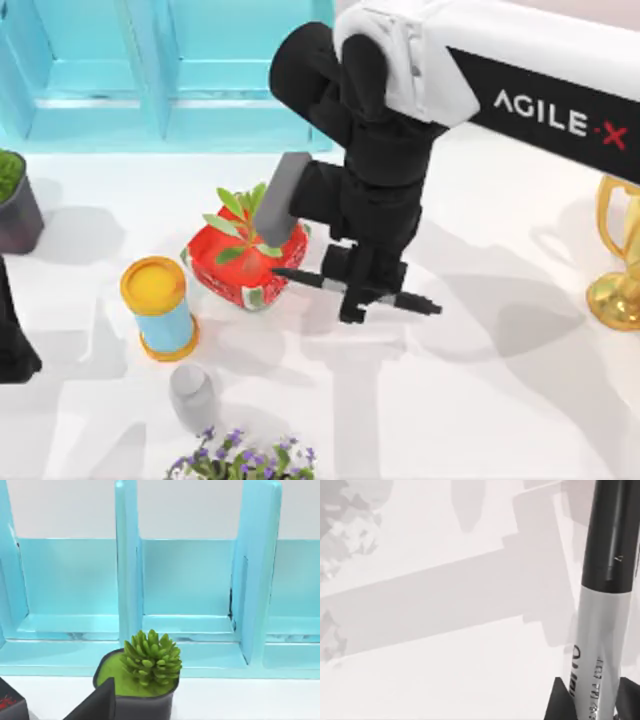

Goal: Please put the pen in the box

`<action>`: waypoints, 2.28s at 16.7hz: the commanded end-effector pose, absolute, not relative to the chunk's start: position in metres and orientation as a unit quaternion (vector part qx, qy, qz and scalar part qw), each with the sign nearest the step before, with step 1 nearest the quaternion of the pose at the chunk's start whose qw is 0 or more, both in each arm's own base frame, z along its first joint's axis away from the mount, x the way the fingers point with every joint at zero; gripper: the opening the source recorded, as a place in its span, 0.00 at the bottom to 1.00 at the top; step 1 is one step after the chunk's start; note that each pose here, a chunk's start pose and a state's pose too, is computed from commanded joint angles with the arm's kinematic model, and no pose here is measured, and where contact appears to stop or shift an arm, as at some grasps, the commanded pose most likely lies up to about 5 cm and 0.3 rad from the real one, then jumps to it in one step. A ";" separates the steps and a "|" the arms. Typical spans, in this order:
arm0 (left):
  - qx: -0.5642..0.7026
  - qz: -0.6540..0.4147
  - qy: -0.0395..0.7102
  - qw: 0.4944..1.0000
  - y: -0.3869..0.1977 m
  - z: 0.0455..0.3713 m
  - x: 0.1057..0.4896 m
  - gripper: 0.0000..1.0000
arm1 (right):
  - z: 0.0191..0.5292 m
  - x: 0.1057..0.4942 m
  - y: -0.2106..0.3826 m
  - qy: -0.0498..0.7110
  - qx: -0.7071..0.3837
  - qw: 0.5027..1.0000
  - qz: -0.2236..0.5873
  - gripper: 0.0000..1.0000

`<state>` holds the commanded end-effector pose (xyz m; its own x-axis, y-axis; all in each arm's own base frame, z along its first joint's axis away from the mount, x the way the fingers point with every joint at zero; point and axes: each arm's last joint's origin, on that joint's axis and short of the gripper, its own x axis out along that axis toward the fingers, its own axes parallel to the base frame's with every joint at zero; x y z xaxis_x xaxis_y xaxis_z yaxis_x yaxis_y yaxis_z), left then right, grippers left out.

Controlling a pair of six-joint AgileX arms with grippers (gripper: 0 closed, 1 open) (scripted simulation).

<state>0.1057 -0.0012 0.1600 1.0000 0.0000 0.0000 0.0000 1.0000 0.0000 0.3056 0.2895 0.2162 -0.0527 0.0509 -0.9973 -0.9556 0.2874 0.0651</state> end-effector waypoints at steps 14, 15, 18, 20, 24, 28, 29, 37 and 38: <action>0.000 0.000 0.000 1.000 -0.001 0.160 0.106 1.00 | 0.277 0.408 0.116 0.578 -0.057 0.803 0.137 0.00; 0.000 0.000 0.000 1.000 -0.001 0.160 0.106 1.00 | 0.283 0.414 0.093 0.572 0.000 0.815 0.093 0.00; 0.000 0.000 0.000 1.000 -0.001 0.160 0.106 1.00 | 0.292 0.420 0.044 0.563 0.153 0.812 -0.017 0.00; 0.000 0.000 0.000 1.000 -0.001 0.160 0.106 1.00 | 0.293 0.419 0.018 0.559 0.241 0.788 -0.092 0.00; 0.000 0.000 0.000 1.000 -0.001 0.160 0.106 1.00 | 0.282 0.401 -0.070 0.540 0.389 0.684 -0.297 0.00; 0.000 0.000 0.000 1.000 -0.001 0.160 0.106 1.00 | 0.256 0.363 -0.153 0.526 0.452 0.539 -0.478 0.00; 0.000 0.000 0.000 1.000 -0.001 0.160 0.106 1.00 | 0.251 0.355 -0.165 0.523 0.456 0.513 -0.505 0.00; 0.000 0.000 0.000 1.000 -0.001 0.160 0.106 1.00 | 0.246 0.343 -0.180 0.518 0.458 0.481 -0.538 0.00; 0.000 0.000 0.000 1.000 -0.001 0.160 0.106 1.00 | 0.245 0.343 -0.179 0.517 0.459 0.483 -0.538 0.00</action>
